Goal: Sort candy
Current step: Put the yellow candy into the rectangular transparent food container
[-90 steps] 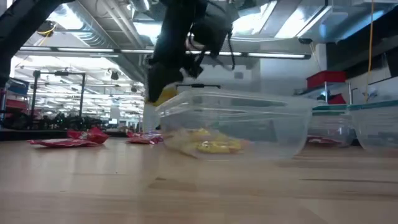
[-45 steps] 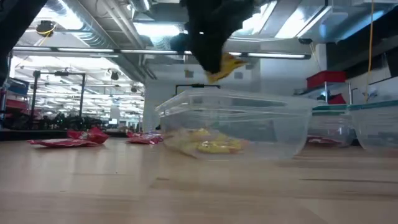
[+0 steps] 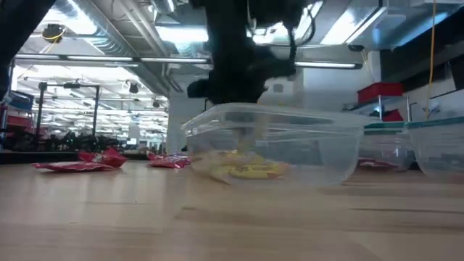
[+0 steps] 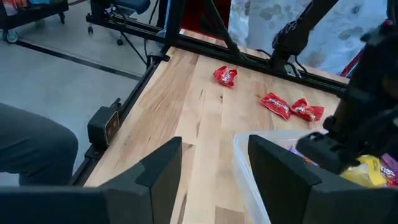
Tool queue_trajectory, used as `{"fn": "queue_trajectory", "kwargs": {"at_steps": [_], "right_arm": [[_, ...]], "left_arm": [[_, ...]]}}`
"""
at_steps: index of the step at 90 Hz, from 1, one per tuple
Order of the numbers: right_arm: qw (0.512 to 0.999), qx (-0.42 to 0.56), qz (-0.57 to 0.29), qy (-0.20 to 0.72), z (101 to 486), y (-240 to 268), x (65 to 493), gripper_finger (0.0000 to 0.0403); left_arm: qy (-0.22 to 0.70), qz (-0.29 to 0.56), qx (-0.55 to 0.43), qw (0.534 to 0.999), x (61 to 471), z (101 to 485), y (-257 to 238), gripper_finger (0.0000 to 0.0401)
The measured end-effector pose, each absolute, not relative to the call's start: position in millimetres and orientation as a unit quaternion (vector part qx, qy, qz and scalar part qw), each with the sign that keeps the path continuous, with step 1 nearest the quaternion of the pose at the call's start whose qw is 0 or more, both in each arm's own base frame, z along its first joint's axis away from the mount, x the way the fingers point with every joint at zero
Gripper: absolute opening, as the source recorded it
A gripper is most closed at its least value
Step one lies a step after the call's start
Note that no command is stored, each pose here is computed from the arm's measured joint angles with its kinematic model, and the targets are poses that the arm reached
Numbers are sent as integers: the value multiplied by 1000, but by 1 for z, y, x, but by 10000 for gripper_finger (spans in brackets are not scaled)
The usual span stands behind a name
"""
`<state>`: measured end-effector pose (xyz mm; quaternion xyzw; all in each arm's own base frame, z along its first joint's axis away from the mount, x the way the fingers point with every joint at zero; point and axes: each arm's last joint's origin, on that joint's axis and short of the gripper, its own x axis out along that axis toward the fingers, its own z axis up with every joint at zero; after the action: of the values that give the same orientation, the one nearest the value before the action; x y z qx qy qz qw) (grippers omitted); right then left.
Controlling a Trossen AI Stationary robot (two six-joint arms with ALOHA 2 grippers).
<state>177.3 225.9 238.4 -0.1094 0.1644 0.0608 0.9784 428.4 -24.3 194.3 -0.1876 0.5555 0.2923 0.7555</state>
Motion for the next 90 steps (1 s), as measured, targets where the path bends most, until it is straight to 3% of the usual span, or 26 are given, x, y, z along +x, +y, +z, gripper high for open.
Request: {"fn": "queue_trajectory", "kwargs": {"at_steps": [27, 49, 64, 77, 90], "right_arm": [[978, -109, 61, 164, 238, 226, 177, 172], [978, -111, 61, 166, 238, 226, 177, 172], [978, -110, 61, 165, 238, 226, 177, 172], [979, -107, 60, 164, 238, 226, 177, 172], [979, -103, 60, 165, 238, 226, 177, 172]], "left_arm": [[549, 299, -193, 756, 431, 197, -5, 90], [530, 302, -156, 777, 427, 245, -3, 92], [570, 371, -116, 724, 403, 262, 9, 83], [616, 417, -109, 659, 387, 247, 24, 62], [617, 415, -129, 656, 388, 224, 30, 43]]}}
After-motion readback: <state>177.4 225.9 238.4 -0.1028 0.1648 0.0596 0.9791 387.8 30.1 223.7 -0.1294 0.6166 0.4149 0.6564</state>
